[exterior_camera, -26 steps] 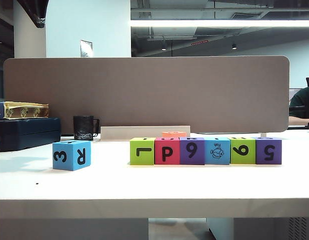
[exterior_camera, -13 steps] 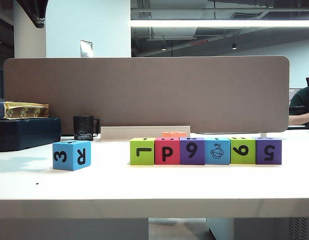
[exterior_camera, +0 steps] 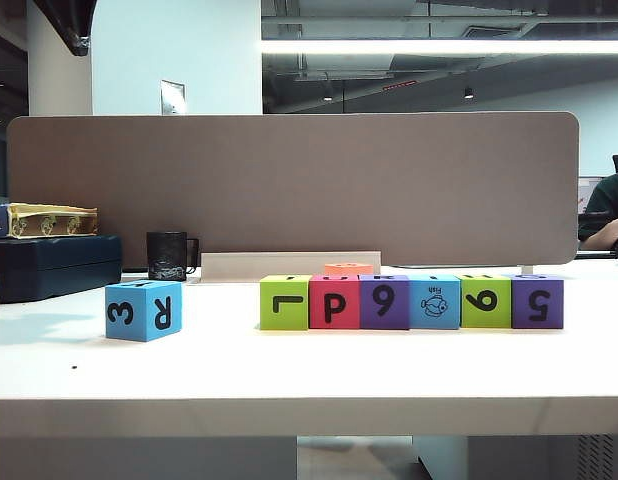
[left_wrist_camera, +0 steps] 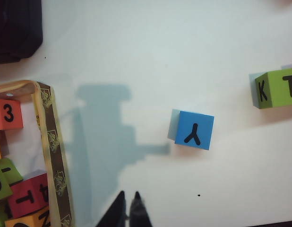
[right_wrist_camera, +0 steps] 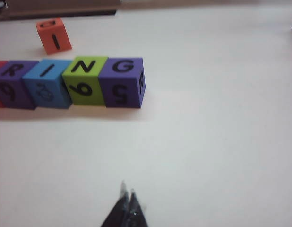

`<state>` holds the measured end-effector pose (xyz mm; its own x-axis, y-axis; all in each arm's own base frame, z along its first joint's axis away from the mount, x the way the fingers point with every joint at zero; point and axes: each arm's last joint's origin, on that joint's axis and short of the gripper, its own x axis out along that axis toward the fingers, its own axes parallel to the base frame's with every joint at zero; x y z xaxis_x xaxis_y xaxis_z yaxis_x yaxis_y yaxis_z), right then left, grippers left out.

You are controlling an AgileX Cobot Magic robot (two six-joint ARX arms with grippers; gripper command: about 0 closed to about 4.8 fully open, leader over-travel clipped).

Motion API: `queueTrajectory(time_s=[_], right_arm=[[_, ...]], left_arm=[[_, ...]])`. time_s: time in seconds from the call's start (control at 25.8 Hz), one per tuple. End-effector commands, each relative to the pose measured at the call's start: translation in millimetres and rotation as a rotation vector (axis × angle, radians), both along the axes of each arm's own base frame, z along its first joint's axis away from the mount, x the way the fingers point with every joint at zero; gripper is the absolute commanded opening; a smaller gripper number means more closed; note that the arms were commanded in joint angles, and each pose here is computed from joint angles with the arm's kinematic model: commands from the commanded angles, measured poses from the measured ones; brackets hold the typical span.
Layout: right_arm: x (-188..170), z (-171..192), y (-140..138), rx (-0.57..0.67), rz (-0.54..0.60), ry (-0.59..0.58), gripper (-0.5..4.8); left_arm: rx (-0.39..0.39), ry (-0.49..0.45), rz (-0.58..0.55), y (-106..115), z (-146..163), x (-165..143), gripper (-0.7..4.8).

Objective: Select the appropriate blocks from the scattered letter blocks on the table and arrange them in a row to spell out "TURING".

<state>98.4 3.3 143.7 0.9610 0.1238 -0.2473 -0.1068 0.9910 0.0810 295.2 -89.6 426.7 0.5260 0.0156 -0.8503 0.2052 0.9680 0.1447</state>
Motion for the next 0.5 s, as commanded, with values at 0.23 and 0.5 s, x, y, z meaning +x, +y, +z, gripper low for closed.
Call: queueTrajectory(time_s=[0.23,0.5], right_arm=[[0.3,-0.1,-2.6,-0.026,-0.084,-0.028,-0.01],[0.0,-1.8,-3.2,-0.051,-0.097,-0.013,-0.01]], left_arm=[[0.003,0.008,0.004,0.9,1.1,-2.6,0.13],[0.002,0.008,0.005,0.9,1.0,-2.7,0.13]])
